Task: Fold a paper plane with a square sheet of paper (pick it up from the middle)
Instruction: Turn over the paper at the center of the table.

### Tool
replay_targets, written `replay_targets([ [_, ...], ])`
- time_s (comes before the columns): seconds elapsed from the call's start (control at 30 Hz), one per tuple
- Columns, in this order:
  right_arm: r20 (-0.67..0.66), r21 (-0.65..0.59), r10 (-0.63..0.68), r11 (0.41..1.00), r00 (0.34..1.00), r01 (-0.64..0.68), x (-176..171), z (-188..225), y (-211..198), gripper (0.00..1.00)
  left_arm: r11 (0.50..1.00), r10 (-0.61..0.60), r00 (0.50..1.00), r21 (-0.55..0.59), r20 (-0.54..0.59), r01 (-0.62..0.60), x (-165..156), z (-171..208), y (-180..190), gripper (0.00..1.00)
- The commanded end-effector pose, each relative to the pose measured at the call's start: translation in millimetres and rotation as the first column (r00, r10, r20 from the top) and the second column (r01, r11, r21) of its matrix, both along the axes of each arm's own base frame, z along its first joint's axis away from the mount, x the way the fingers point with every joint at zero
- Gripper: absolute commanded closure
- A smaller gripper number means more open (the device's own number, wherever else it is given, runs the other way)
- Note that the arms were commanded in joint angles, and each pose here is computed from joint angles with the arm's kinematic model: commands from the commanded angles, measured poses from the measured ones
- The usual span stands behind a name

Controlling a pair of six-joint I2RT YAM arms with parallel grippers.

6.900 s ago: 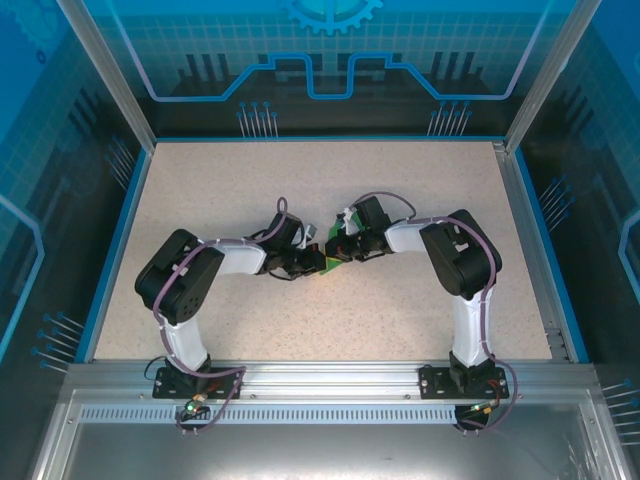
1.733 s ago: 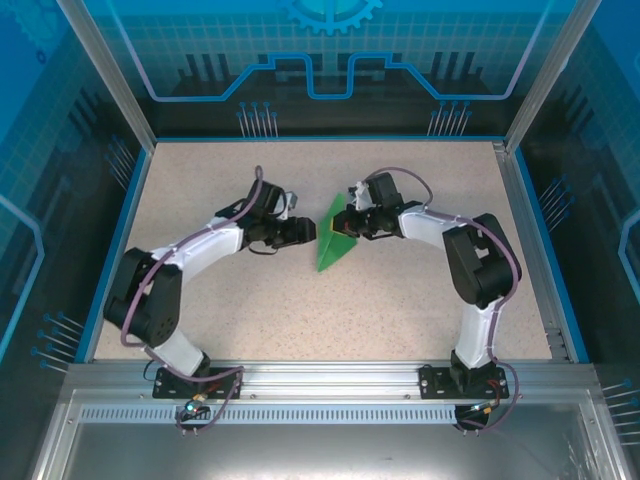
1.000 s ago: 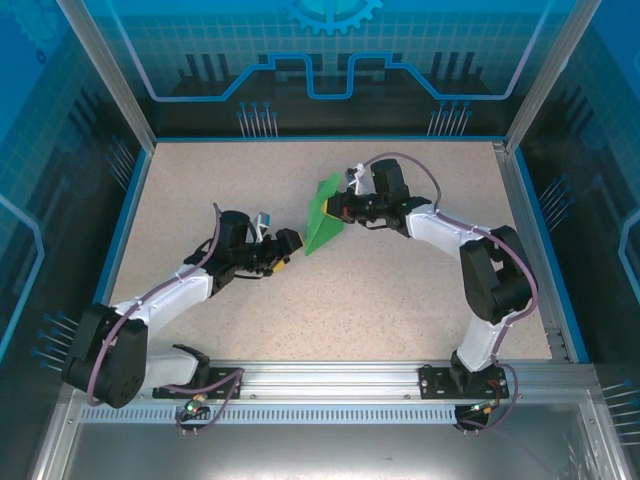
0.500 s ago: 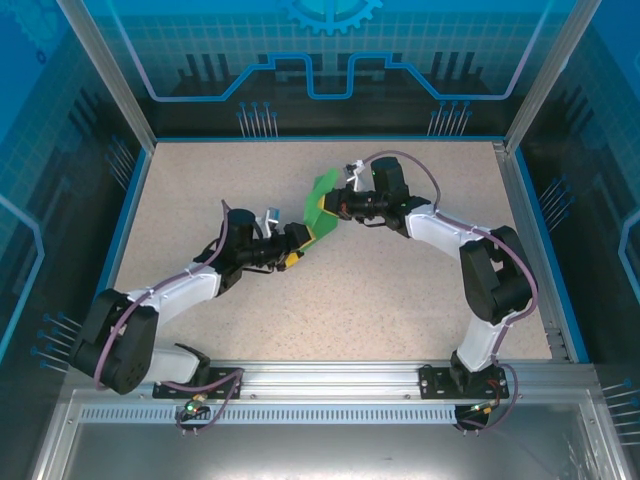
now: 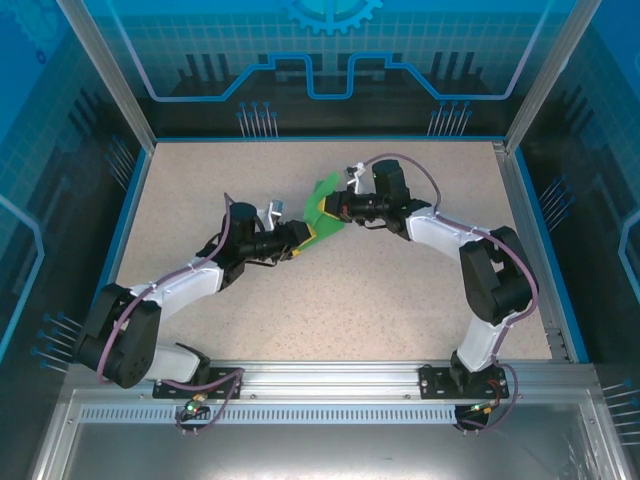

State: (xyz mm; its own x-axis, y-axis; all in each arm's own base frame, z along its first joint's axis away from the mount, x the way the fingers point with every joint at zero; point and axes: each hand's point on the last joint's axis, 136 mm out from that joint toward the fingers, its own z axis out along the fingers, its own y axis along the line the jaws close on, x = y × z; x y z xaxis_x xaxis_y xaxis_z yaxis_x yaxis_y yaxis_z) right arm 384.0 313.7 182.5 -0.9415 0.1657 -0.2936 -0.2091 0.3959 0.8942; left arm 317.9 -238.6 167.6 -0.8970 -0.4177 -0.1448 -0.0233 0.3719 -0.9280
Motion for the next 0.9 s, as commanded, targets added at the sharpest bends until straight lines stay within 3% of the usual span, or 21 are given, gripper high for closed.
replay_targets([
  [0.0,0.017,0.030,0.008,1.000,1.000,-0.009,-1.6,10.0,-2.2,1.00,0.999,-0.031,0.999,0.021,0.031,0.031,-2.4,8.0,-3.5,0.68],
  [0.13,0.009,0.027,0.001,1.000,1.000,-0.002,1.4,4.6,-4.5,1.00,0.998,-0.036,0.999,0.047,0.039,0.034,-4.2,9.5,-1.4,0.70],
  [0.43,-0.012,0.030,0.005,1.000,1.000,-0.004,4.3,-8.4,-3.2,1.00,0.995,-0.049,0.997,0.090,0.054,0.044,-4.8,12.5,0.5,0.89],
  [0.57,-0.014,0.027,0.003,1.000,1.000,-0.003,5.8,-11.6,-3.0,1.00,0.991,-0.058,0.997,0.122,0.057,0.051,-4.3,11.8,2.2,0.93],
  [0.77,-0.025,0.010,-0.030,1.000,0.999,0.030,12.2,-19.4,-13.4,0.76,0.967,-0.098,0.994,0.242,0.051,0.082,-4.4,4.3,8.9,0.94],
  [0.87,-0.033,-0.026,-0.057,0.998,0.998,0.057,13.3,-27.5,-27.8,0.66,0.912,-0.126,0.991,0.399,0.041,0.100,-3.8,-1.8,22.5,0.95],
])
